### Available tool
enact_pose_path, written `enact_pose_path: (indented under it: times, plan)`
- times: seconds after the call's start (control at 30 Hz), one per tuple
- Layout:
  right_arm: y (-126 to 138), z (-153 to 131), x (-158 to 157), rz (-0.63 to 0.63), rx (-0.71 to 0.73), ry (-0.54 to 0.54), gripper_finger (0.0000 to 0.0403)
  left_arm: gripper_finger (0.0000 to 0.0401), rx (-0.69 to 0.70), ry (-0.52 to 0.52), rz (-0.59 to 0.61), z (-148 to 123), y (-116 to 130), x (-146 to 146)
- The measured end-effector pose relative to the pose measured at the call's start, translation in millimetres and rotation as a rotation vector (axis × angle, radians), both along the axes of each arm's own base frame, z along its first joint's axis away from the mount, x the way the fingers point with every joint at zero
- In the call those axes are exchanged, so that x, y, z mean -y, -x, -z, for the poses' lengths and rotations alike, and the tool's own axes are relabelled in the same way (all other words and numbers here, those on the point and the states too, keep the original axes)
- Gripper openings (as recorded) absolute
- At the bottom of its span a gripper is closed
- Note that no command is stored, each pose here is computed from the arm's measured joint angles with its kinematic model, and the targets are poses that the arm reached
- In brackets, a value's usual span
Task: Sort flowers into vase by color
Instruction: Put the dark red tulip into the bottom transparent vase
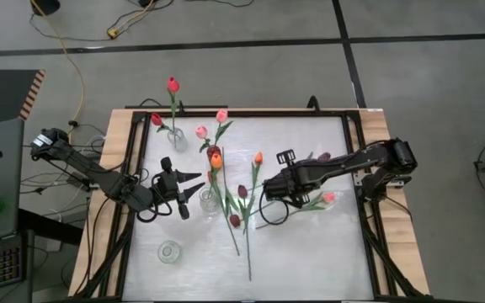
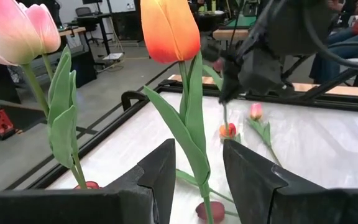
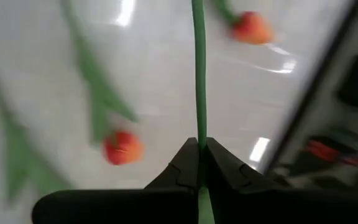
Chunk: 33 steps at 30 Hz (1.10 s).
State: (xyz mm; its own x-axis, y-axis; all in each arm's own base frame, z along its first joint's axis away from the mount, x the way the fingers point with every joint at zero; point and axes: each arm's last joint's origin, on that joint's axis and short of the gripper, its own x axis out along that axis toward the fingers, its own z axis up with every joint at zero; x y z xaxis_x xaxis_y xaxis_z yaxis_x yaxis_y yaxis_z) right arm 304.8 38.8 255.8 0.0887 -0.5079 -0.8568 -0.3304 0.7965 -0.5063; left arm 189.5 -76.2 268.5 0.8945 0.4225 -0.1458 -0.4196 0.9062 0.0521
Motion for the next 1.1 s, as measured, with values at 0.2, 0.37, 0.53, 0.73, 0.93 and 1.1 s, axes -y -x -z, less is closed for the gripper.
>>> enact_pose_path:
  times: [0.2,0.37,0.53,0.73,0.93,1.1]
  plan:
    - [2.8,-9.5,-8.4,-0.064,0.019,0.269,0.0043,0.0123,0.004,0.008,-0.001,0.0,0.0,0.0]
    - [3.5,-13.7,-19.4,-0.2,-0.011,0.468,0.0043,0.0123,0.022,0.046,-0.006,-0.1,0.0,0.0]
    - [2.6,-17.9,-31.2,-0.307,-0.029,0.65,0.0043,0.0123,0.031,0.092,0.054,-0.3,-0.9,1.9]
    - [-1.5,-23.0,-45.9,-0.399,-0.039,0.833,0.0043,0.0123,0.03,0.132,0.147,-0.6,-1.8,4.7]
    - [-5.2,-26.1,-59.8,-0.446,-0.024,0.903,0.0043,0.0123,0.087,0.171,0.195,-6.5,-3.2,6.5]
    - [-7.7,-27.7,-71.3,-0.47,0.019,0.902,0.0043,0.0123,0.128,0.175,0.196,-10.3,-4.8,6.9]
